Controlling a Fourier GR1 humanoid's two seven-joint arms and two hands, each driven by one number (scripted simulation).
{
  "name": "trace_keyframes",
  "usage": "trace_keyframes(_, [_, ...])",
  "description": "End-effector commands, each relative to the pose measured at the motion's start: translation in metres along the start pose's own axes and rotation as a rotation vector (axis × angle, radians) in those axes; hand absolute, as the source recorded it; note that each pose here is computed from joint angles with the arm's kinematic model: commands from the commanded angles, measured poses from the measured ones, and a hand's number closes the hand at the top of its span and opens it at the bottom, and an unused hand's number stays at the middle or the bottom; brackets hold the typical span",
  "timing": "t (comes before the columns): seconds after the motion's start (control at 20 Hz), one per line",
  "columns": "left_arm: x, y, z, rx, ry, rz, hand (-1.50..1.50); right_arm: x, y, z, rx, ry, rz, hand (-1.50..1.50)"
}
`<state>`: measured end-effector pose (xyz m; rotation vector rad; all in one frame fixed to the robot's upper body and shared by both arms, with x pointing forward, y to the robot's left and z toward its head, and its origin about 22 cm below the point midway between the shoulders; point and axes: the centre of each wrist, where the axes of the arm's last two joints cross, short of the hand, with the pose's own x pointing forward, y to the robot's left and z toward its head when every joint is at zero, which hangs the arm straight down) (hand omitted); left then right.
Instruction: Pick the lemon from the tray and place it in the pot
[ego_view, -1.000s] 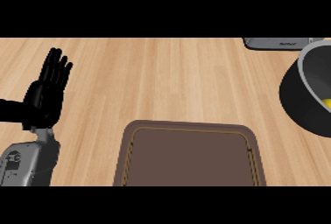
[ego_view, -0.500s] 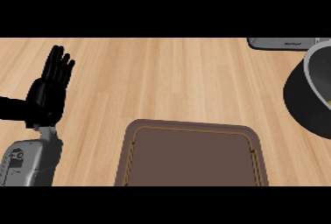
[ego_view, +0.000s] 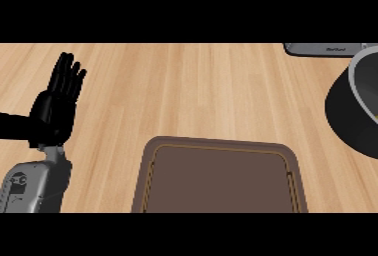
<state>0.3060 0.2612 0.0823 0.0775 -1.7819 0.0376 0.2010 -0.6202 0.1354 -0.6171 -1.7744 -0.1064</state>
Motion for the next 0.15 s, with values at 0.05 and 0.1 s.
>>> trace_keyframes(0.05, [0.003, 0.001, -0.002, -0.009, 0.001, -0.002, 0.00, 0.000, -0.011, 0.009, 0.030, -0.069, -0.057, -1.50])
trace_keyframes(0.1, [0.006, 0.001, -0.003, -0.004, -0.002, 0.007, 0.00, -0.001, -0.016, 0.015, 0.013, -0.061, -0.050, -1.50])
